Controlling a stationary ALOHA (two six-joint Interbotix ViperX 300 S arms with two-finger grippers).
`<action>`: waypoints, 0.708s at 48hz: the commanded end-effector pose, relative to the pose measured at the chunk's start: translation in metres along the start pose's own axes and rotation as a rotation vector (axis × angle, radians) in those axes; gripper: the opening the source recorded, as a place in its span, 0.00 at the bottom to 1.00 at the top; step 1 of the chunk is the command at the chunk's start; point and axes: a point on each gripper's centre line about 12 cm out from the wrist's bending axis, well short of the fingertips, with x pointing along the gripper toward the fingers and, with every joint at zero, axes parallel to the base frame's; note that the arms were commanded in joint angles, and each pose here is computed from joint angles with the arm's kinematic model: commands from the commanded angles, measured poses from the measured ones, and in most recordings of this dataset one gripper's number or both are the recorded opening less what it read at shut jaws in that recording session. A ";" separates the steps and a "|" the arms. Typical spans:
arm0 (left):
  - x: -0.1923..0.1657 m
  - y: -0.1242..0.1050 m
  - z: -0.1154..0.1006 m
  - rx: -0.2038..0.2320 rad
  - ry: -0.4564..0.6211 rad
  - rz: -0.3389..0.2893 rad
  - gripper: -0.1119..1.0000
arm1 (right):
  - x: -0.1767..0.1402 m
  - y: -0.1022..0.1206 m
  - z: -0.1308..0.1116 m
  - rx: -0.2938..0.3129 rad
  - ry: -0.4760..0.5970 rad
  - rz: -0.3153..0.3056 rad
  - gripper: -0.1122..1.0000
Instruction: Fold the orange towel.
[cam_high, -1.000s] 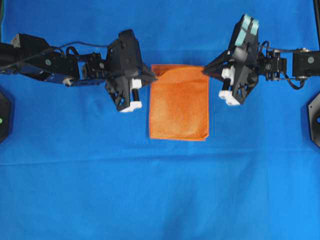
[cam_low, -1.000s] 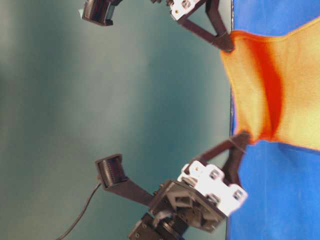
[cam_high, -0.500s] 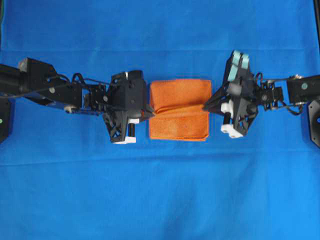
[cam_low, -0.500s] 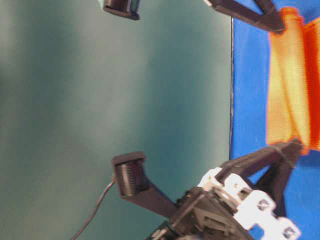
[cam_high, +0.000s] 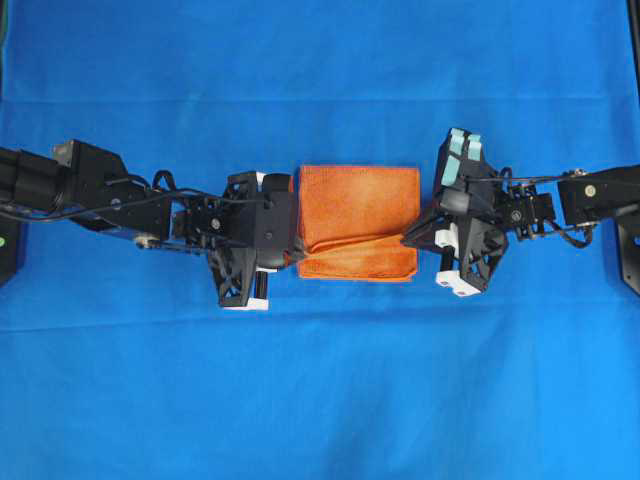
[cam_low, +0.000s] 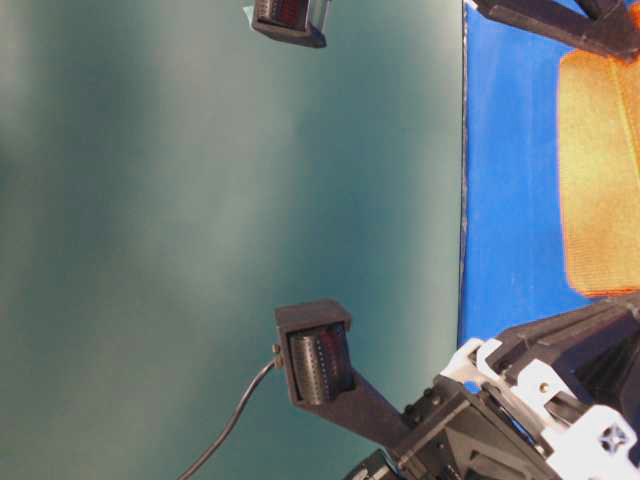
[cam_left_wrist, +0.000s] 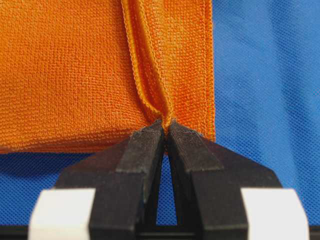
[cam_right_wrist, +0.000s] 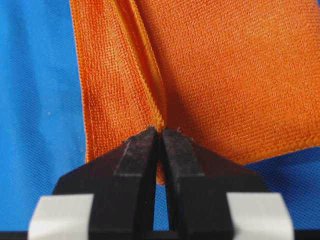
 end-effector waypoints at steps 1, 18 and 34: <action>-0.004 0.000 0.007 -0.002 -0.029 0.000 0.12 | -0.001 0.004 0.007 0.000 -0.025 0.012 0.13; -0.024 -0.009 0.019 0.018 -0.036 -0.019 0.52 | -0.007 0.027 0.014 -0.047 -0.031 0.056 0.66; -0.077 -0.034 0.038 0.079 -0.051 -0.072 0.65 | -0.054 0.049 0.033 -0.099 -0.070 0.068 0.59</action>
